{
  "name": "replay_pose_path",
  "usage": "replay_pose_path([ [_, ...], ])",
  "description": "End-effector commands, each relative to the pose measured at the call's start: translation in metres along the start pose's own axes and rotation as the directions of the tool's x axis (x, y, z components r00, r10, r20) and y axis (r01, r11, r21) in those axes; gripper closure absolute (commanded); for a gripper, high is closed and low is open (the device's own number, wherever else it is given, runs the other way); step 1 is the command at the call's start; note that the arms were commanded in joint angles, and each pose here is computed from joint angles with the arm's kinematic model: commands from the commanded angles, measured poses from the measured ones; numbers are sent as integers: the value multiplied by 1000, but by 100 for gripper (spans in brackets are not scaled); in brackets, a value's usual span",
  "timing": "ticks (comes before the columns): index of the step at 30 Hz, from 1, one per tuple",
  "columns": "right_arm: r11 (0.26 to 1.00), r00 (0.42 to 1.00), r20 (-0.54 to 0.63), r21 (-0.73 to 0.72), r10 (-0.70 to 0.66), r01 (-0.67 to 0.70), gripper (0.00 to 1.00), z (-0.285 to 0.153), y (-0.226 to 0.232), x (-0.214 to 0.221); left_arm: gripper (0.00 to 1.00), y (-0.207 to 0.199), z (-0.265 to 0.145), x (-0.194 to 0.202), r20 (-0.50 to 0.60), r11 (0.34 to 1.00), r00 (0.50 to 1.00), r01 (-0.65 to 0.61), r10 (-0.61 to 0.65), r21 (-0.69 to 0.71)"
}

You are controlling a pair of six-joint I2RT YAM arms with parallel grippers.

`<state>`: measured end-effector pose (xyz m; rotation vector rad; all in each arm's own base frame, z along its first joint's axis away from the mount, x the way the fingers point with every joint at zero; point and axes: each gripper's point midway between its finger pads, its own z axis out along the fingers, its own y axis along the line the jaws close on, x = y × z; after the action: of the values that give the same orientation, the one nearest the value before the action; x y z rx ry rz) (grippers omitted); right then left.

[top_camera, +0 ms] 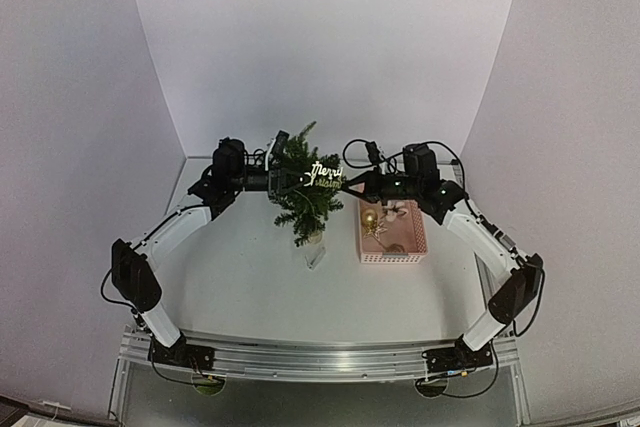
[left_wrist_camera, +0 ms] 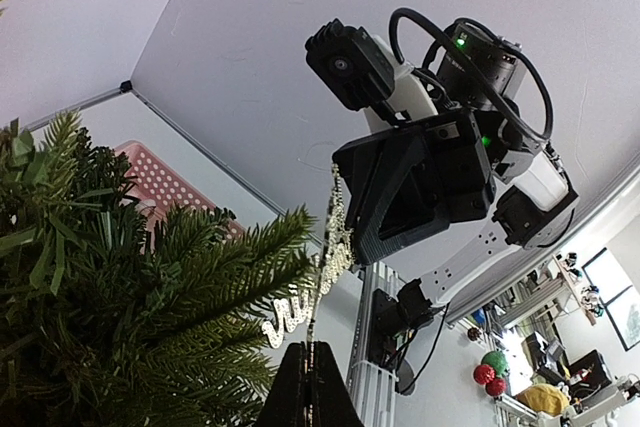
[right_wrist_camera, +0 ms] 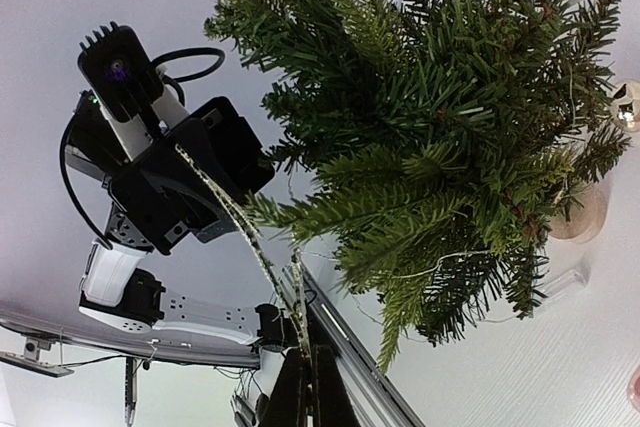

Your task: Decorate the small christmas tree

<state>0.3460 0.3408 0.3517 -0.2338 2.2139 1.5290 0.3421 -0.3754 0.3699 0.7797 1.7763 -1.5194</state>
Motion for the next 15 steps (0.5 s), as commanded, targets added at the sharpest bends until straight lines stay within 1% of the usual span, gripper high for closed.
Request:
replay_pose_path([
  [1, 1000, 1000, 10, 11, 24, -24, 100, -7, 0, -9, 100, -19, -14, -46, 125, 993, 985, -121, 121, -10],
  [7, 999, 999, 16, 7, 31, -31, 100, -5, 1, -15, 100, -11, -12, -48, 135, 995, 985, -101, 104, -28],
  [15, 995, 995, 6, 24, 95, -96, 100, -1, -14, -14, 100, 12, -8, -41, 139, 994, 988, -58, 70, -93],
])
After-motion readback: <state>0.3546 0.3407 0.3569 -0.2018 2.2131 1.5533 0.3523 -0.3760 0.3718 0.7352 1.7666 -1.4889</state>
